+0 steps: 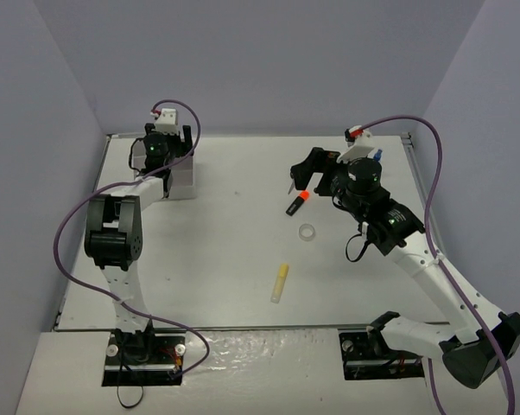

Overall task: Sort the stationery into containers
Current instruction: Place the pen in the storage box, then pick up the pen from the center of the board.

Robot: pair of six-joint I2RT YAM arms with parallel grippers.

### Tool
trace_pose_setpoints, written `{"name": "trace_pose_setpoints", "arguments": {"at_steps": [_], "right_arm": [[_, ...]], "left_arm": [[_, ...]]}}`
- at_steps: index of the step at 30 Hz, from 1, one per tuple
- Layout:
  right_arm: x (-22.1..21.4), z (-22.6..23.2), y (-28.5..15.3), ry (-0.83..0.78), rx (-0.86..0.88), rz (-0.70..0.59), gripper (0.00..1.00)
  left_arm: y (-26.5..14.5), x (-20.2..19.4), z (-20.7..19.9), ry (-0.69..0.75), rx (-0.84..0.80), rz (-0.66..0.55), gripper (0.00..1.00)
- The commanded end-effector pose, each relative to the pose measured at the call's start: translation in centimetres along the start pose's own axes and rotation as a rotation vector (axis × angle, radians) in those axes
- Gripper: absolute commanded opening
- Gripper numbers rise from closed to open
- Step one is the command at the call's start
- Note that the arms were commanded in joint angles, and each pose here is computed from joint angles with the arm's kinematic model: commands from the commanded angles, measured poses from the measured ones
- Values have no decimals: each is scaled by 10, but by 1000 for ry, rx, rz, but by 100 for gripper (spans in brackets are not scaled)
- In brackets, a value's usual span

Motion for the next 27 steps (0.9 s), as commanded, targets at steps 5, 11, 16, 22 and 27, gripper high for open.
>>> {"name": "trace_pose_setpoints", "arguments": {"at_steps": [5, 11, 16, 22, 27], "right_arm": [[19, -2, 0, 45, -67, -30, 95], [11, -4, 2, 56, -82, 30, 95], [5, -6, 3, 59, -75, 54, 96], [0, -1, 10, 60, -10, 107, 97], [-11, -9, 20, 87, -42, 146, 97]], "left_arm": [[-40, 144, -29, 33, -43, -1, 74], [-95, 152, -32, 116, -59, 195, 73], [-152, 149, -24, 281, -17, 393, 73], [-220, 140, -7, 432, 59, 646, 74], [-264, 131, 7, 508, 153, 832, 74]]}}
Point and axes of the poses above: each gripper's point midway between its finger pads, its own y axis out along the fingers, its own z axis along the line the jaws close on, x = y × z, the point moved 8 cm from there along -y, back along the fingers, and after that the axes turned 10 degrees about -y, right-handed, at the moved point
